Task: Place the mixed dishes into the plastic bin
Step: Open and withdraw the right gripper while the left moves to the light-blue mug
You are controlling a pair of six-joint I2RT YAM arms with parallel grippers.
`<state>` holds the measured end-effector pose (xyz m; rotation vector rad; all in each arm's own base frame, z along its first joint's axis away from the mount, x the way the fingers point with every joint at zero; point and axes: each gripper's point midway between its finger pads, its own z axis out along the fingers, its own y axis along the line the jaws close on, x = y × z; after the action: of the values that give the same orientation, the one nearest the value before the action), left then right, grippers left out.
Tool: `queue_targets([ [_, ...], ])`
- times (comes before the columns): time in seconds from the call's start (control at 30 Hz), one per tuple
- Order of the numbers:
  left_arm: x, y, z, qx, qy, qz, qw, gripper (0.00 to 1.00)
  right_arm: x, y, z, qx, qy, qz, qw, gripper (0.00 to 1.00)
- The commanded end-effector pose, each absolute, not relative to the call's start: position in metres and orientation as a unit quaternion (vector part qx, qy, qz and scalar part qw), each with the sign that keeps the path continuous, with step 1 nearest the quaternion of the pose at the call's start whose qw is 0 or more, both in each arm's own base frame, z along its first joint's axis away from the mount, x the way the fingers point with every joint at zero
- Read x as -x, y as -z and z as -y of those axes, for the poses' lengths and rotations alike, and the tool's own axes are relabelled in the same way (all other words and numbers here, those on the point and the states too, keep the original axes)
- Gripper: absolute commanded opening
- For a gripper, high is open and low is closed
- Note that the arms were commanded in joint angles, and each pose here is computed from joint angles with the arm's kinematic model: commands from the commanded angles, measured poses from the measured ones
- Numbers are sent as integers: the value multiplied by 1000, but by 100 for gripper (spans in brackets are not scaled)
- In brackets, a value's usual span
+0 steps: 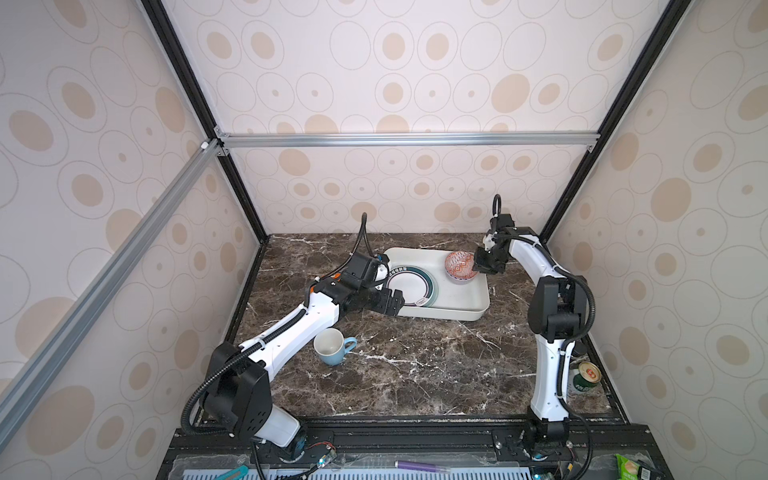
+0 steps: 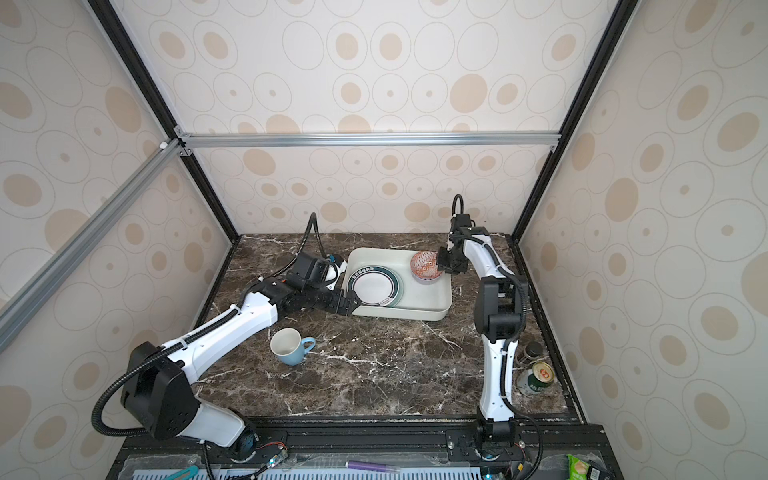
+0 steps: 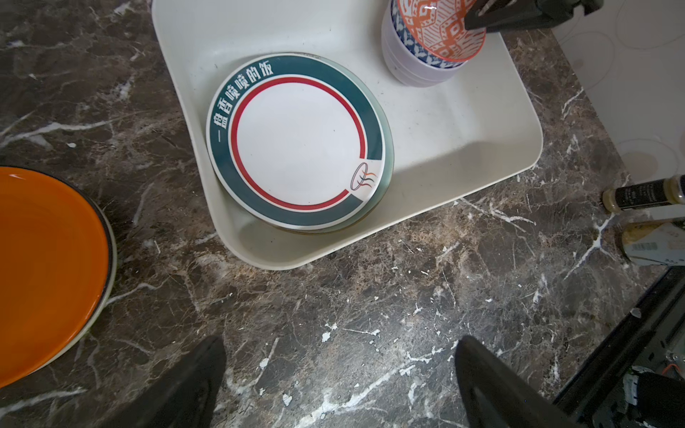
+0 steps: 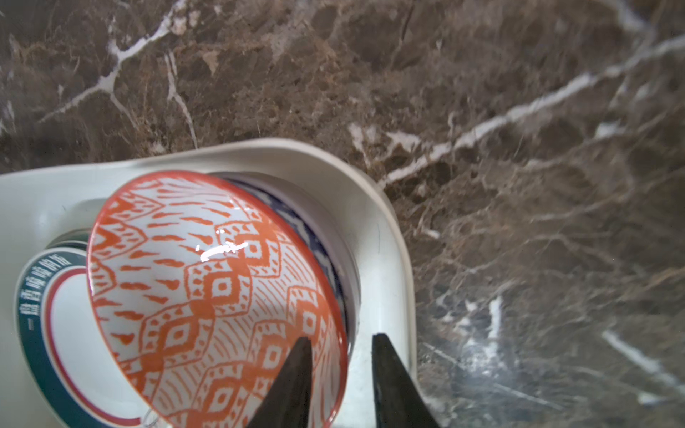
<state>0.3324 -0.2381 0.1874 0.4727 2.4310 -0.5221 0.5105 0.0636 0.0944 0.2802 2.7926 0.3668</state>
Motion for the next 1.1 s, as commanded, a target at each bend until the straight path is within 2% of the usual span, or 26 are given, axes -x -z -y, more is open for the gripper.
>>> queue_targets([
  [0.0, -324, -203, 220, -167, 171, -916, 321, 98, -504, -151, -69, -76, -143, -963, 214, 40],
  [0.2, -304, -193, 171, -134, 80, -938, 310, 98, -472, -195, -77, -58, -154, -955, 247, 55],
  [0.3, -293, -190, 144, -119, 30, -947, 297, 98, -447, -201, -87, -49, -161, -954, 248, 57],
  [0.53, -271, -191, 130, -91, 36, -954, 284, 97, -373, -188, -138, -2, -199, -949, 244, 62],
  [0.67, -257, -181, 123, -87, 36, -958, 271, 96, -330, -176, -173, 44, -218, -949, 224, 62],
  [0.8, -246, -169, 116, -83, 26, -965, 245, 87, -295, -162, -198, 83, -229, -947, 211, 60],
  [1.07, -221, -158, 99, -79, 7, -974, 213, 86, -269, -147, -196, 105, -221, -948, 205, 60],
])
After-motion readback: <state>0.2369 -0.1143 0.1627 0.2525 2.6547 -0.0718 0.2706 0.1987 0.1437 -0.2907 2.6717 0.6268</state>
